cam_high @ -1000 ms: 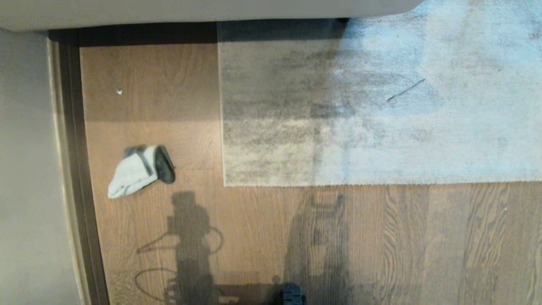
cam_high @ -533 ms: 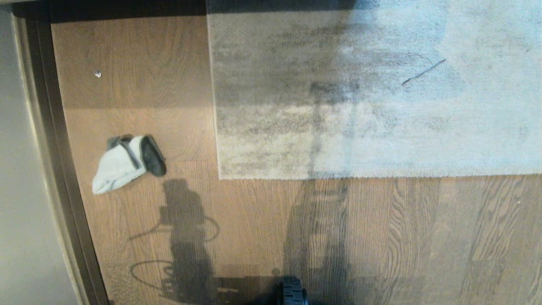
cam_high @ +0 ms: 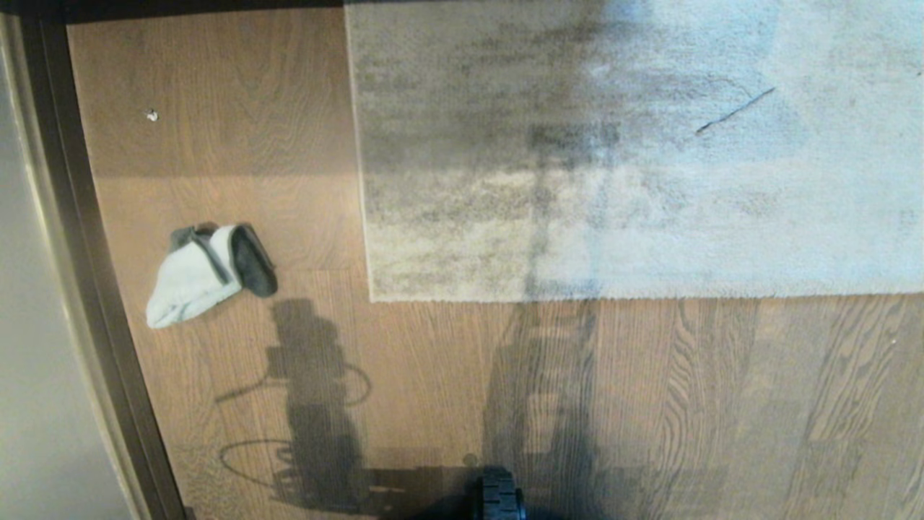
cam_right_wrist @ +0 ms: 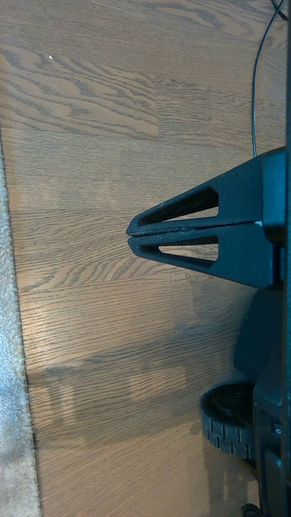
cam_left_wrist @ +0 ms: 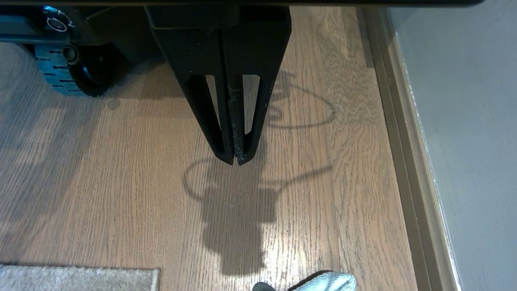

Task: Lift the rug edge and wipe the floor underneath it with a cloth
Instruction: Pick up the rag

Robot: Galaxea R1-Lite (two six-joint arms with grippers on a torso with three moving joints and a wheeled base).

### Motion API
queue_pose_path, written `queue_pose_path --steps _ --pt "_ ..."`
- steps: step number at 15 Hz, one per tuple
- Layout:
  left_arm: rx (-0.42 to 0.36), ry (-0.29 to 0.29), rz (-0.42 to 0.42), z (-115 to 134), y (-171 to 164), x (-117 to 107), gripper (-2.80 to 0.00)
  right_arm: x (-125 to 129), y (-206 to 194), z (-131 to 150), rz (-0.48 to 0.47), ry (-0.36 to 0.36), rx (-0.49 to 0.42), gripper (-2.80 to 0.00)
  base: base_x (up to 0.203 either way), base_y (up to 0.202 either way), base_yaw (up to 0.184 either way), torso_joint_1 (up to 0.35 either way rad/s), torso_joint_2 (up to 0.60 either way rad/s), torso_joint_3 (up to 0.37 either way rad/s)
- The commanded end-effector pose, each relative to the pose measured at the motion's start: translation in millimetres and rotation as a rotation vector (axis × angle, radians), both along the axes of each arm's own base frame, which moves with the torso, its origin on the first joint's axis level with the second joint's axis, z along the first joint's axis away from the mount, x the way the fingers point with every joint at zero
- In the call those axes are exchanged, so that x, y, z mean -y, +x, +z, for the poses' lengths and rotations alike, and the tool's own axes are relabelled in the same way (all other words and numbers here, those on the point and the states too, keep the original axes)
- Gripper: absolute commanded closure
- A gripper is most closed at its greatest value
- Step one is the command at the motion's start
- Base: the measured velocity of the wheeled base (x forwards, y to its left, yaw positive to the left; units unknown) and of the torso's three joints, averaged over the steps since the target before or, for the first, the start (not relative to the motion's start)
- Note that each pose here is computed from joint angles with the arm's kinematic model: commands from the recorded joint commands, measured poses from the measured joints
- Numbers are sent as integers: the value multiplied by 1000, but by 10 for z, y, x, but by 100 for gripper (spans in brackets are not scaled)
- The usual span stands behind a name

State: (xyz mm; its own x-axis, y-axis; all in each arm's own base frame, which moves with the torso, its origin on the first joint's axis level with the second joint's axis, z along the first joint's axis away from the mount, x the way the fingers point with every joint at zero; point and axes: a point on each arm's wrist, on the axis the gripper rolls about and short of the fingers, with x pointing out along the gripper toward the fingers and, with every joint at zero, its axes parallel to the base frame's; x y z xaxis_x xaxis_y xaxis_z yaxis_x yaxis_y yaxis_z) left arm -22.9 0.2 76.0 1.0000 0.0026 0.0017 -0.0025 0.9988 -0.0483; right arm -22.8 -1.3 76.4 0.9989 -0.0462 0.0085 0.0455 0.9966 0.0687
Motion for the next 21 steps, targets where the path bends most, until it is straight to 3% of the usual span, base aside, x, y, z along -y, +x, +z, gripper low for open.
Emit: queue_pose_path --steps 1,21 --pt "0 -1 0 0 0 0 0 0 0 0 0 1 1 0 0 0 0 0 0 0" --pt "0 -2 2 0 0 0 0 0 0 0 0 0 1 0 0 0 0 0 0 0"
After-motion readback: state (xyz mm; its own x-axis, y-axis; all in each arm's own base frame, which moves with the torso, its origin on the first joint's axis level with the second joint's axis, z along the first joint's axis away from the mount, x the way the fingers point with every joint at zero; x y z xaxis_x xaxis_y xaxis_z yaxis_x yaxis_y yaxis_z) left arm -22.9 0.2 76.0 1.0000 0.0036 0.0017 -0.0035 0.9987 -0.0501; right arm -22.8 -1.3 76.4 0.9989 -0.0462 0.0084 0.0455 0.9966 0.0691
